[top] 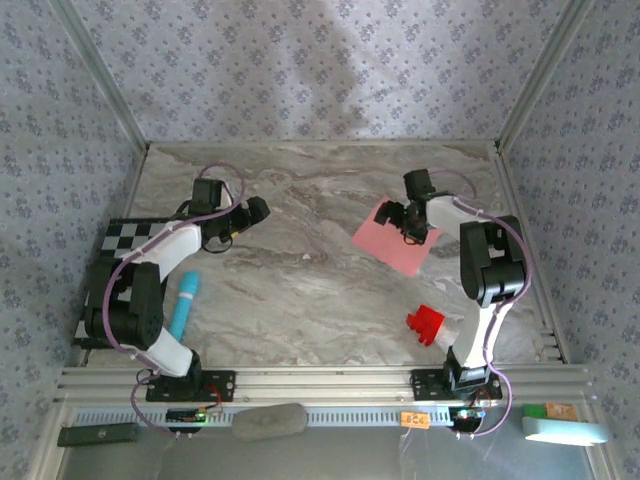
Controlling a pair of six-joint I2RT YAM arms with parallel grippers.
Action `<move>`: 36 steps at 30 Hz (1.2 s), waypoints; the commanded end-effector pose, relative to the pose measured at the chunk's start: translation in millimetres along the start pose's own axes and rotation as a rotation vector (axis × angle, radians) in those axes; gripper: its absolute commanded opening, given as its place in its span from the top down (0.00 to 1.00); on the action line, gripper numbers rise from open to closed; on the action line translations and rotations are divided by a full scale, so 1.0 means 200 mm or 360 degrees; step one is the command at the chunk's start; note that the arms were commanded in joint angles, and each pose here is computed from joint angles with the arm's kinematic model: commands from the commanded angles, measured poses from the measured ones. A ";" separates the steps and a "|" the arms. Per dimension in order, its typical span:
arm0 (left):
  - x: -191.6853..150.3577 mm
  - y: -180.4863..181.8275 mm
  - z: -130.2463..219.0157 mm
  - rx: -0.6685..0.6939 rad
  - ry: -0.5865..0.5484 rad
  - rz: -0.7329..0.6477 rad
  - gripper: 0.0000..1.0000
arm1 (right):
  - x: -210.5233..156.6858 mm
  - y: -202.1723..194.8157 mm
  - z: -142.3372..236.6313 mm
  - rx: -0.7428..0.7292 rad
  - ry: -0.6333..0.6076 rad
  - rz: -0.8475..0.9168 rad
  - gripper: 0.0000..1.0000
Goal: Fold a paper plane with a square sheet of paper (pick it up from the middle)
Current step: Move the square sheet of paper to the center of the table, then first fold the square sheet of paper in half at the center of the table.
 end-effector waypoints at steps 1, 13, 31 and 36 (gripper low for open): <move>0.02 -0.06 0.02 0.0003 -0.0024 -0.0011 0.00 | -0.18 0.06 -0.08 -0.0058 0.0197 -0.0055 0.06; 0.02 -0.05 0.02 0.0101 0.0024 0.0021 0.00 | -0.72 0.61 -0.17 0.0293 0.0578 0.0344 0.17; -0.35 -0.40 -0.12 0.0553 0.0530 -0.0498 0.00 | -0.22 0.11 0.38 0.0167 -0.0099 0.0076 0.00; -0.50 -0.54 -0.25 0.0641 0.0645 -0.0647 0.02 | -0.19 0.00 0.38 0.0086 -0.0145 0.0032 0.00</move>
Point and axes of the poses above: each hand's point on the last joint's axis, 136 mm out from that joint toward the fingers, its own z axis back along the fingers, its own y axis along the line the jaws close on, x = y × z, the point moved 9 cm from there along z, back along the fingers, and after that the axes turned 2 degrees about -z, right-handed, at the moved point
